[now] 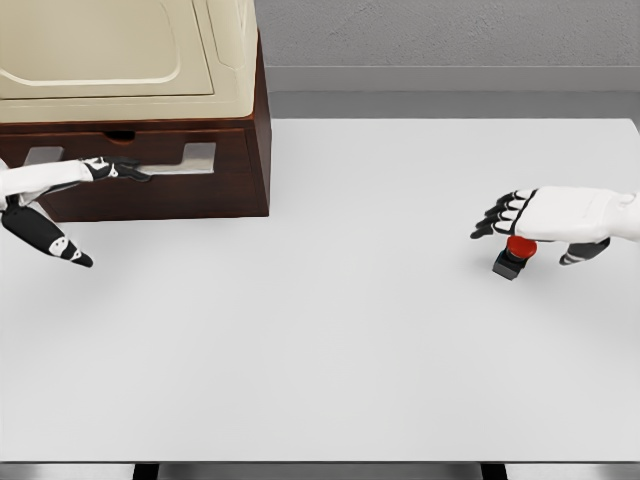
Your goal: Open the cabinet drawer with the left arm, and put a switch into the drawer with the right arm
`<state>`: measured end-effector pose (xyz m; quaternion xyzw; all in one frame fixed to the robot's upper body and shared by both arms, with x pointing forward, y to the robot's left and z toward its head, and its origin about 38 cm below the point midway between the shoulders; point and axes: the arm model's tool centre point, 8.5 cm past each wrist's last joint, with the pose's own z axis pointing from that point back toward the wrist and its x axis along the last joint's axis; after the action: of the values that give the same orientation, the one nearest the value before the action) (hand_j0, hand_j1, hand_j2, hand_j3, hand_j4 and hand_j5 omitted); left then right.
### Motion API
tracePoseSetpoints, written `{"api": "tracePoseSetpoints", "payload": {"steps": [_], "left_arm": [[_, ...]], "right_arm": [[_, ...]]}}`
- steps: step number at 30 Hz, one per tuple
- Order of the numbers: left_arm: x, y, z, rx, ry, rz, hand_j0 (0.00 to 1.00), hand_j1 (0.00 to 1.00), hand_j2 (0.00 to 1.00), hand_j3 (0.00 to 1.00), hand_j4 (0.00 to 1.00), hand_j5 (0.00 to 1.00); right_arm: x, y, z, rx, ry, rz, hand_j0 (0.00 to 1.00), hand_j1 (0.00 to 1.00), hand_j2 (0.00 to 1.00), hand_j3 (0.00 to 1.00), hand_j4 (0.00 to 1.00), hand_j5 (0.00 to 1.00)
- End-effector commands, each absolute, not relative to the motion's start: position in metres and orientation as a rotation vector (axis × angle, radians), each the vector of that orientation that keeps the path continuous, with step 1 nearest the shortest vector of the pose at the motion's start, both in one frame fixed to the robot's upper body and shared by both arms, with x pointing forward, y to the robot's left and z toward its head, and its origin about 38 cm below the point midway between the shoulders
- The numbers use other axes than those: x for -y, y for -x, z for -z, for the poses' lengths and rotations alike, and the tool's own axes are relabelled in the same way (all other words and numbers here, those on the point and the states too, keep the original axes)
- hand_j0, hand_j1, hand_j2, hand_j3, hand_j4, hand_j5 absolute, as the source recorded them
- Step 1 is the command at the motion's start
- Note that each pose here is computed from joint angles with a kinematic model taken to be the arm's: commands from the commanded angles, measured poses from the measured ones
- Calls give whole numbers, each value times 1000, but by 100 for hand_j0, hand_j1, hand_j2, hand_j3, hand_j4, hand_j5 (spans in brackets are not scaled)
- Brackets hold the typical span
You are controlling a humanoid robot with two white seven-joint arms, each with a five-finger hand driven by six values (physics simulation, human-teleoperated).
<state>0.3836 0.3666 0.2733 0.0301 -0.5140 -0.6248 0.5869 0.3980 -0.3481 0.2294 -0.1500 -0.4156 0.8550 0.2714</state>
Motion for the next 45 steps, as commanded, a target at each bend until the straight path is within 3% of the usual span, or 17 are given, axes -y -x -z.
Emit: {"api": "tracePoseSetpoints", "payload": {"steps": [1, 45], "left_arm": [[-372, -382, -271, 1163, -114, 1491, 100, 100, 100, 100, 100, 100], [-400, -333, -288, 1209, -6, 1698, 100, 100, 100, 100, 100, 100]], "right_arm": [[348, -398, -230, 1121, 402, -2298, 100, 100, 100, 100, 100, 100], [357, -412, -198, 1050, 381, -2256, 100, 100, 100, 100, 100, 100]]}}
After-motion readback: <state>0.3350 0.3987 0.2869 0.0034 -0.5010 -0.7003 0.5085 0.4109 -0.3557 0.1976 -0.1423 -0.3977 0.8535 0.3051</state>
